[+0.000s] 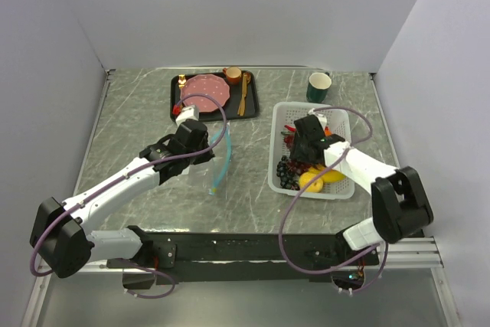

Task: Place the food in the zip-top bag and seal the zipper
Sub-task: Pick up the fake fruit from the bin.

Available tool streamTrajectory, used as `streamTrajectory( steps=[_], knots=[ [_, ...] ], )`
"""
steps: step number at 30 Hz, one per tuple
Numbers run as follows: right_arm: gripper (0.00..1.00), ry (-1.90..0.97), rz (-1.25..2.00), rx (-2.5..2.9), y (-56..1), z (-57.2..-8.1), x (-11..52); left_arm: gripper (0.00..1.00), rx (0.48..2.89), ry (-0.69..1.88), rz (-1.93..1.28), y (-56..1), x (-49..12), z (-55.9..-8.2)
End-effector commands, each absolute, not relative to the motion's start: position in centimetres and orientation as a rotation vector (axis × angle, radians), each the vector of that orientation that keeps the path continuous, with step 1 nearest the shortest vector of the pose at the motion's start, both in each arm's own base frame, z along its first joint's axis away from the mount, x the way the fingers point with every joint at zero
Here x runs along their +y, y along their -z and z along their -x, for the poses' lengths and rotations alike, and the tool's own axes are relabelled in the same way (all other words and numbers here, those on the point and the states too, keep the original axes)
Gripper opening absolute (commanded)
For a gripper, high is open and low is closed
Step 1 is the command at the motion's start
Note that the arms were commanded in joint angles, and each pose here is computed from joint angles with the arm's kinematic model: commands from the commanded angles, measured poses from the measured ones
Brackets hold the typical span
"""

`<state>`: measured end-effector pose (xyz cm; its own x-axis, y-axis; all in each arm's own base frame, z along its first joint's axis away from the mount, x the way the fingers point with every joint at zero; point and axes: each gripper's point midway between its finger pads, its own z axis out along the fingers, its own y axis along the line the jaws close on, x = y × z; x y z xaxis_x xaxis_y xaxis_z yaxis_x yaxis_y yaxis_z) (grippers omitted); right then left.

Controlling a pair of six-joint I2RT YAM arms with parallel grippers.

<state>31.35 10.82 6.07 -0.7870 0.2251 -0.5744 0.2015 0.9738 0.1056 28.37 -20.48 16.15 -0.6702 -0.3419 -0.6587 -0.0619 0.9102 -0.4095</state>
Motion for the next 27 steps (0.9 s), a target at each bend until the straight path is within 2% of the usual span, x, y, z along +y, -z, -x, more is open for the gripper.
streamTrajectory(
  steps=[1, 3, 11, 13, 18, 27],
  knots=[
    [0.49, -0.142, -0.275, 2.324, -11.2, -33.0, 11.2, 0.01, 2.241, 0.479, 0.282, -17.4, -20.8, -28.9],
    [0.39, -0.138, -0.256, 2.305, -12.0, -33.1, 11.0, 0.01, 2.242, 0.486, 0.283, -17.4, -20.9, -28.9],
    [0.41, -0.190, -0.222, 2.193, -16.7, -33.1, 11.0, 0.01, 2.231, 0.482, 0.290, -18.0, -20.9, -29.3],
    [0.34, -0.234, -0.193, 2.162, -17.9, -32.9, 11.4, 0.01, 2.231, 0.484, 0.290, -18.1, -21.0, -29.2],
    [0.38, -0.444, -0.048, 2.102, -21.1, -31.4, 14.3, 0.01, 2.225, 0.498, 0.294, -18.3, -21.0, -29.2],
    [0.38, -0.728, 0.155, 1.986, -25.1, -28.4, 18.5, 0.01, 2.213, 0.523, 0.298, -18.9, -21.4, -29.4]
  ],
)
